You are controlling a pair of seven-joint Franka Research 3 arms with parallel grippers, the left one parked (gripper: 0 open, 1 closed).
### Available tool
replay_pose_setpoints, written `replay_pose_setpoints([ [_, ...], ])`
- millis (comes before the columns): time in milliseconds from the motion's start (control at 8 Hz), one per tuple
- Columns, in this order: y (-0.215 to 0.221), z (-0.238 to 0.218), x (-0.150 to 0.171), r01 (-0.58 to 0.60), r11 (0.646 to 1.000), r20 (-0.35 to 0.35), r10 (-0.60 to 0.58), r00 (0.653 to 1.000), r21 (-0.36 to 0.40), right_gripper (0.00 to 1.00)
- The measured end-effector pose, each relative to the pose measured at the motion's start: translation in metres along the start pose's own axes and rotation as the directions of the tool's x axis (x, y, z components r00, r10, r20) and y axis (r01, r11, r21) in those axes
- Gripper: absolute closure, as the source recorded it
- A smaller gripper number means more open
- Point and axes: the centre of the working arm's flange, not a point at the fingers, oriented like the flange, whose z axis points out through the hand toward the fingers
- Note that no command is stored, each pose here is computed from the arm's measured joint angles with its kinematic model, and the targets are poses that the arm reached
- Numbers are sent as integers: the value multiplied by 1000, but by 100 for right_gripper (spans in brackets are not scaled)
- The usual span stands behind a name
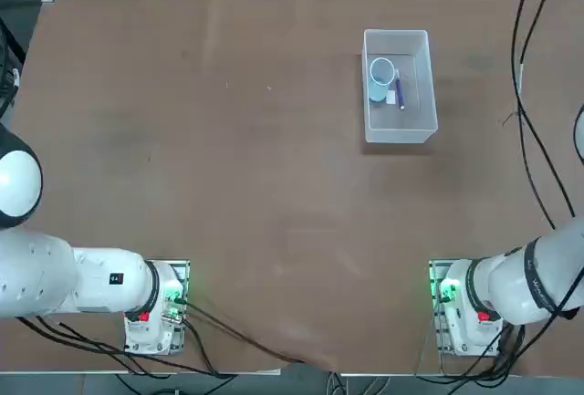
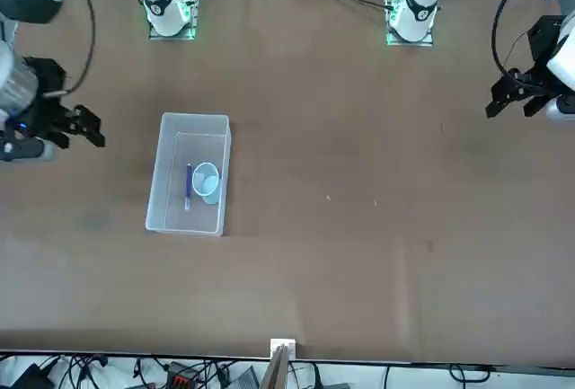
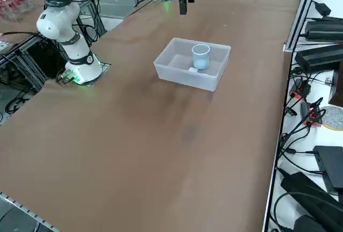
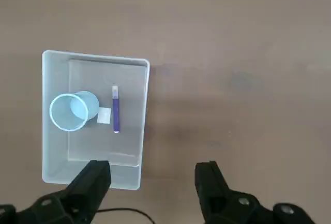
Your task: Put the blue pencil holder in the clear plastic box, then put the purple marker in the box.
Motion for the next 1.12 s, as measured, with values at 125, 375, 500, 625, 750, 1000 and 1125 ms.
replay_pose_setpoints([
  [125, 5, -6, 0, -8, 1000, -8, 8, 1000, 0, 0],
  [375, 26, -16, -2, -38, 999, -21, 38, 999, 10, 0],
  [500, 34, -21, -6, -45, 999, -27, 46, 999, 23, 0],
  [625, 41, -28, -12, -51, 998, -27, 52, 998, 33, 0],
  [750, 48, -33, -20, -59, 998, -17, 59, 998, 39, 0],
  [1000, 54, -36, -36, -66, 997, -3, 66, 998, 46, 0],
  [1125, 53, -36, -43, -64, 997, 3, 64, 998, 48, 0],
])
